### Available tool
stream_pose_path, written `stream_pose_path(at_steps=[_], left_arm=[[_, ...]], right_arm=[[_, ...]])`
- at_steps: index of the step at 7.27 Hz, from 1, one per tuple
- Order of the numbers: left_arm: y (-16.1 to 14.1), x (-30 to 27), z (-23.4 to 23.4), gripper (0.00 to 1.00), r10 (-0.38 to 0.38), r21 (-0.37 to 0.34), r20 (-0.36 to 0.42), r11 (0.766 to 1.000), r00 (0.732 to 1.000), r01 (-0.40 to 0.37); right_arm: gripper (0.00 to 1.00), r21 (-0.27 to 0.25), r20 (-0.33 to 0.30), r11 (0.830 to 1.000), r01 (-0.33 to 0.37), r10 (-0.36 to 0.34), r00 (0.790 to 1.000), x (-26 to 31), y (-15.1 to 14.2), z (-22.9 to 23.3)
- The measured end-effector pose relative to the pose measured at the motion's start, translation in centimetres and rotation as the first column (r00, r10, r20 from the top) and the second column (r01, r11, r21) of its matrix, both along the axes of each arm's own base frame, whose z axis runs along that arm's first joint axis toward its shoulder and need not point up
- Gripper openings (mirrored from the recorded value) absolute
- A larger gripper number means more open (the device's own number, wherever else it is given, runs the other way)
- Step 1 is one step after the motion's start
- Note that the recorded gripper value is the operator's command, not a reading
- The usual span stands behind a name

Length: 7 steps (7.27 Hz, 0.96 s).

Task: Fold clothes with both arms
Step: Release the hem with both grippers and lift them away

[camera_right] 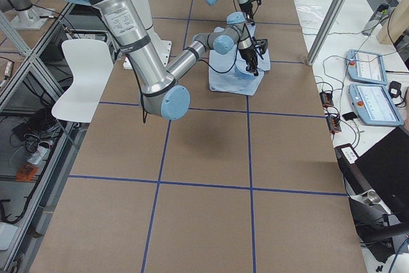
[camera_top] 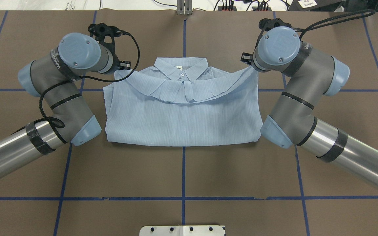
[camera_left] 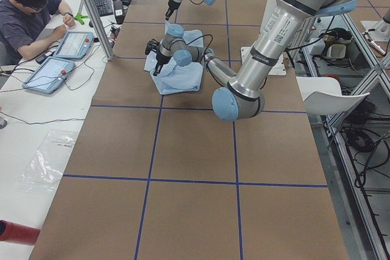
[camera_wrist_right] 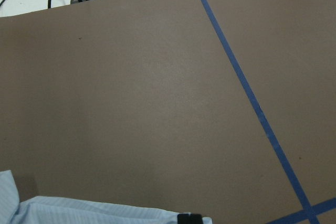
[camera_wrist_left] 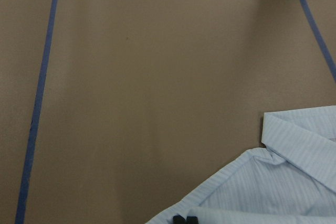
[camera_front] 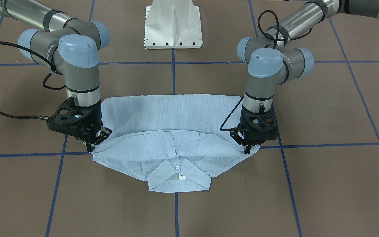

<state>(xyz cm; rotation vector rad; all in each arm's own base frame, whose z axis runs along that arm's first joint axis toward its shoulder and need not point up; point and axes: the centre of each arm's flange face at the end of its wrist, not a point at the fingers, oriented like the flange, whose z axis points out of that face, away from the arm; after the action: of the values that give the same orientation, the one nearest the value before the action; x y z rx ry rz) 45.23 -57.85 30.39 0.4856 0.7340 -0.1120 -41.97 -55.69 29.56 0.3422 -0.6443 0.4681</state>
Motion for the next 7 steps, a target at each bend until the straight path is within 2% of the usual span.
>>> stream_pose_path(at_steps=[1, 2, 3, 4, 5, 6, 7], left_arm=[[0.0, 0.3, 0.8, 0.0, 0.001, -0.004, 0.007, 1.0, 1.0, -0.001], [0.0, 0.5, 1.2, 0.0, 0.004, -0.007, 0.011, 1.0, 1.0, -0.004], [0.1, 0.6, 1.5, 0.99, 0.005, -0.009, 0.014, 1.0, 1.0, -0.005], [0.2, 0.5, 1.8, 1.0, 0.018, 0.007, 0.019, 1.0, 1.0, -0.018], [0.4, 0.2, 1.9, 1.0, 0.052, 0.056, 0.025, 0.997, 0.998, -0.053], [0.9, -0.5, 1.8, 1.0, 0.086, 0.106, 0.021, 0.99, 0.996, -0.087], [2.2, -1.5, 1.8, 1.0, 0.119, 0.127, -0.002, 0.985, 0.993, -0.118]], right_arm=[[0.0, -0.004, -0.007, 1.0, 0.008, -0.008, 1.0, -0.6, 0.4, 0.9], [0.15, -0.01, -0.016, 1.0, 0.017, -0.017, 1.0, -1.2, 0.9, 1.7], [0.99, -0.015, -0.023, 1.0, 0.024, -0.024, 0.999, -1.5, 1.4, 2.4], [1.0, -0.016, -0.025, 1.0, 0.027, -0.028, 0.999, -1.7, 1.6, 2.7], [1.0, -0.01, -0.022, 1.0, 0.026, -0.027, 0.999, -1.5, 1.6, 2.4], [1.0, 0.006, -0.016, 0.999, 0.033, -0.033, 0.999, -0.9, 1.6, 1.6], [1.0, 0.029, -0.015, 0.998, 0.049, -0.048, 0.999, 0.0, 1.5, 0.9]])
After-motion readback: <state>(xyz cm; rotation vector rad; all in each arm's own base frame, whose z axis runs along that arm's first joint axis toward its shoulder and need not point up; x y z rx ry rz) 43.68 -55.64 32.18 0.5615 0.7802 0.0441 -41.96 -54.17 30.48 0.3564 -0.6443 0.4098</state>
